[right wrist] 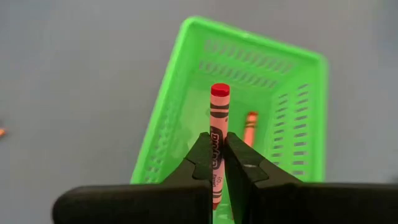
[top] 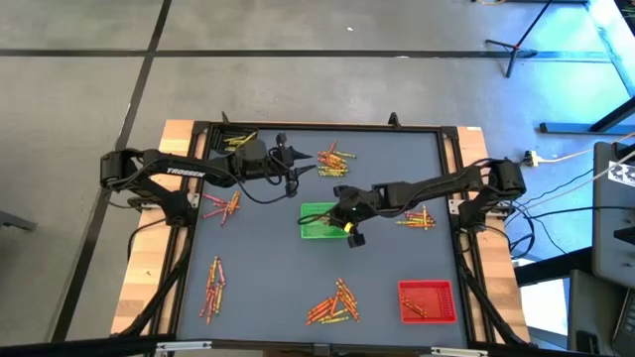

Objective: Sort crayons
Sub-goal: Put the red crayon into the green bin, then put the light green crayon into the black bin

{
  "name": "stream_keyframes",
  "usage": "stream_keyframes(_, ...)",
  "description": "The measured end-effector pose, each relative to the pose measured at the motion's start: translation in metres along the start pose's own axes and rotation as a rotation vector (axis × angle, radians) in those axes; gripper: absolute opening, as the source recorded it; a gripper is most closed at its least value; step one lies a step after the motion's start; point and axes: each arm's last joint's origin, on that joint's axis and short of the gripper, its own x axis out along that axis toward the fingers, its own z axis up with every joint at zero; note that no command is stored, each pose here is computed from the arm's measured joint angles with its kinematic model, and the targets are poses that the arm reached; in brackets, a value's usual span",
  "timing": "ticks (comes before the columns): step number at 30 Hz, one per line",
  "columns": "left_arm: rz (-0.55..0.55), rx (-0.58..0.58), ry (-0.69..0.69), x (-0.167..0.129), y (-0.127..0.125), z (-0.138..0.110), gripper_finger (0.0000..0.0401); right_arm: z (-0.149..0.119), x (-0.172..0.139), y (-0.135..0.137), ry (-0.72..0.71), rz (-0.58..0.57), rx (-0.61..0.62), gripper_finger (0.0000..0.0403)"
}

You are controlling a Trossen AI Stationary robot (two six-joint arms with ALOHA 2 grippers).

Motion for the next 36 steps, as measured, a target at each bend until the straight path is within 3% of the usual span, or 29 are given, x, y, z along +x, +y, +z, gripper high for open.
stream_keyframes(7, -0.001, -0.003, 0.003, 0.0, 0.0, 0.0, 0.0119, -0.001, 0.003, -0.001, 0.005, -0.02, 0.04, 0.0025)
stream_keyframes(10, -0.004, -0.006, 0.005, 0.0, -0.001, 0.0, 0.0119, -0.006, 0.003, 0.003, 0.046, 0.058, 0.094, 0.0062)
stream_keyframes(15, -0.005, -0.006, 0.005, 0.0, -0.001, 0.0, 0.0119, -0.004, -0.001, 0.003, 0.049, 0.074, 0.096, 0.0145)
stream_keyframes(20, -0.005, -0.006, 0.006, 0.0, -0.001, 0.0, 0.0119, 0.014, -0.036, 0.001, 0.113, 0.088, 0.106, 0.0192)
stream_keyframes(27, -0.005, -0.005, 0.009, 0.0, -0.001, -0.001, 0.0119, 0.009, -0.092, 0.008, 0.18, 0.094, 0.257, 0.019)
stream_keyframes(32, -0.005, -0.005, 0.008, 0.0, -0.001, -0.001, 0.0119, -0.014, -0.122, 0.015, 0.257, 0.017, 0.382, 0.0178)
stream_keyframes(36, -0.006, -0.005, 0.008, 0.0, -0.001, -0.001, 0.0119, -0.034, -0.137, 0.02, 0.304, -0.094, 0.413, 0.0173)
